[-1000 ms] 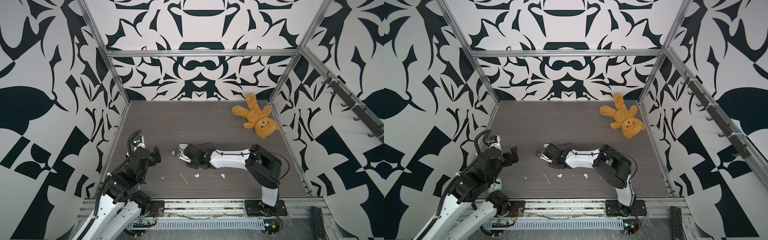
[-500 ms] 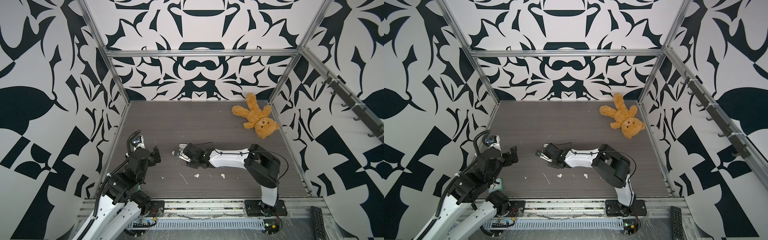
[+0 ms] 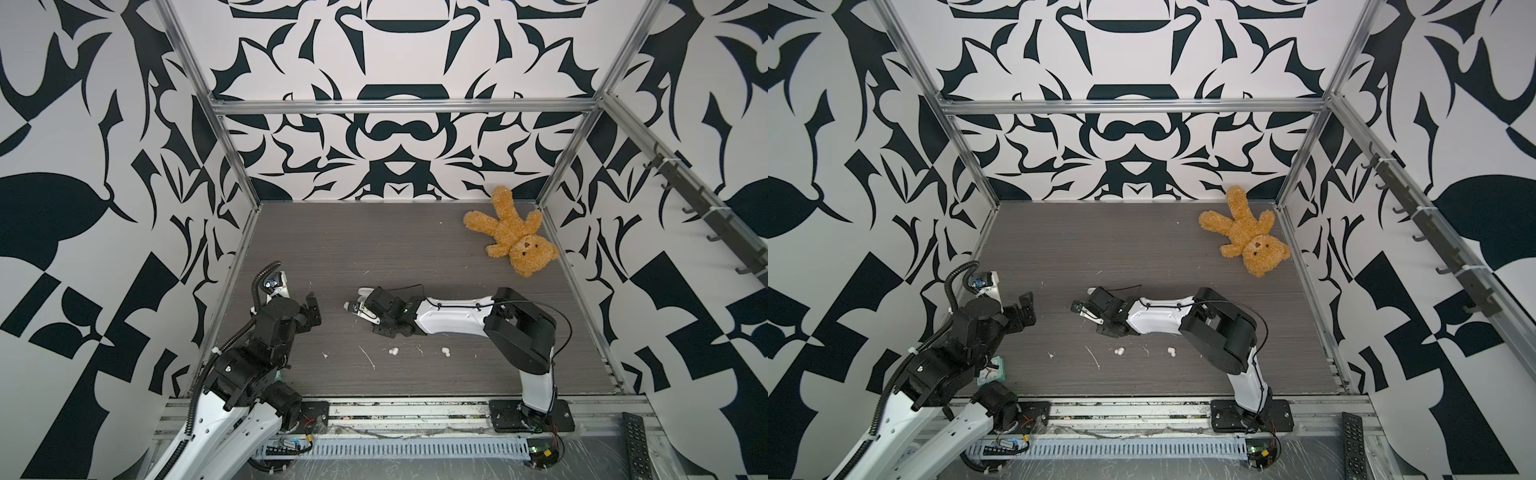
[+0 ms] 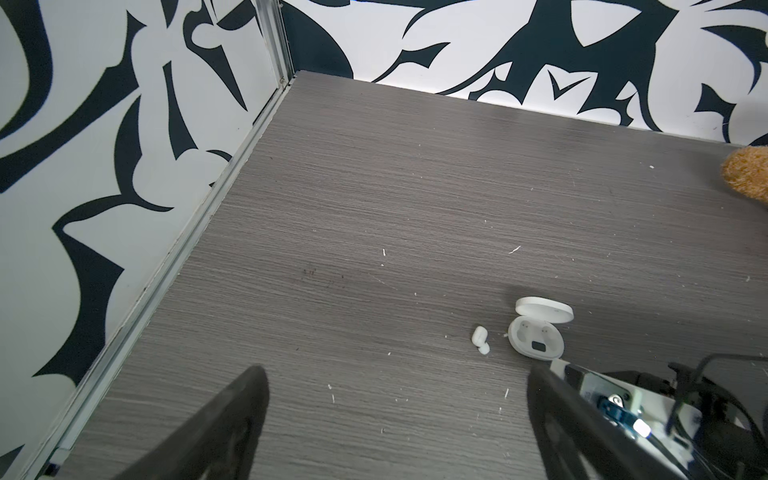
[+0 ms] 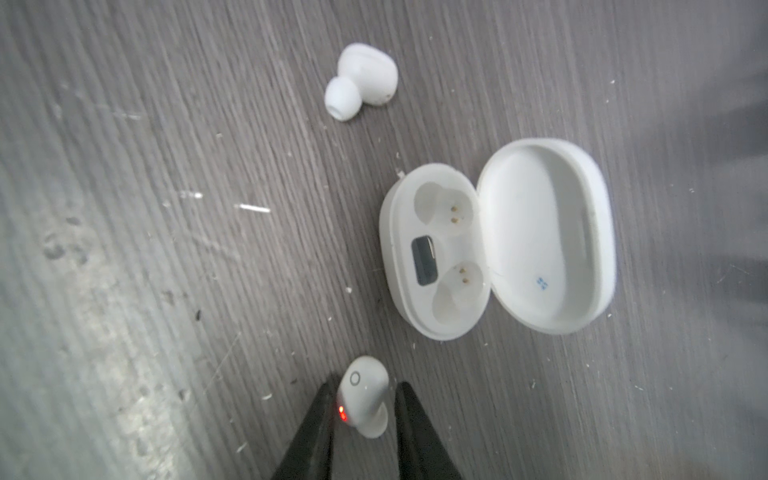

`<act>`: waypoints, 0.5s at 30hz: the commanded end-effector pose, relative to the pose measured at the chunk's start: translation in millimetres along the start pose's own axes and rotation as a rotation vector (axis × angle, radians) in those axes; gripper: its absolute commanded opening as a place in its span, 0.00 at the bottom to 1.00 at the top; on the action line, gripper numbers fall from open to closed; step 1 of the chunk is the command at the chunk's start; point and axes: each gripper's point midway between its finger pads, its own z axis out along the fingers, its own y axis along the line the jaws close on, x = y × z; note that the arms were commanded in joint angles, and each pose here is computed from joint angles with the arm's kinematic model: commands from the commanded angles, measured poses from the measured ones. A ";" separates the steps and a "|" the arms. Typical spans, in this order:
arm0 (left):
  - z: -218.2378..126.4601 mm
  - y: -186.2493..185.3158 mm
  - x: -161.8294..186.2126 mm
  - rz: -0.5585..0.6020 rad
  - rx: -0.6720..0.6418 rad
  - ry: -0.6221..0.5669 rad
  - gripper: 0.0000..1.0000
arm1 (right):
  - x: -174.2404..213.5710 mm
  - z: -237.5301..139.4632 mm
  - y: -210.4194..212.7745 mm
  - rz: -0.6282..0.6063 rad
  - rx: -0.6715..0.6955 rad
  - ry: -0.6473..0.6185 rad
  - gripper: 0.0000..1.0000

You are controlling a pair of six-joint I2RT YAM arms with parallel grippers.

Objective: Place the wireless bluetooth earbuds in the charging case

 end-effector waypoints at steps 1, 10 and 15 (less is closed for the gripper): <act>0.1 4.7 0.2 -0.009 -0.021 -0.009 0.99 | -8.1 -2.4 -4.7 0.019 0.004 -0.010 0.28; 1.2 4.4 0.7 -0.007 -0.023 -0.006 0.99 | -4.6 2.9 -1.9 0.014 -0.001 0.006 0.28; 1.7 3.9 0.7 -0.006 -0.023 -0.005 0.99 | -4.8 4.8 -2.6 0.013 -0.002 0.016 0.27</act>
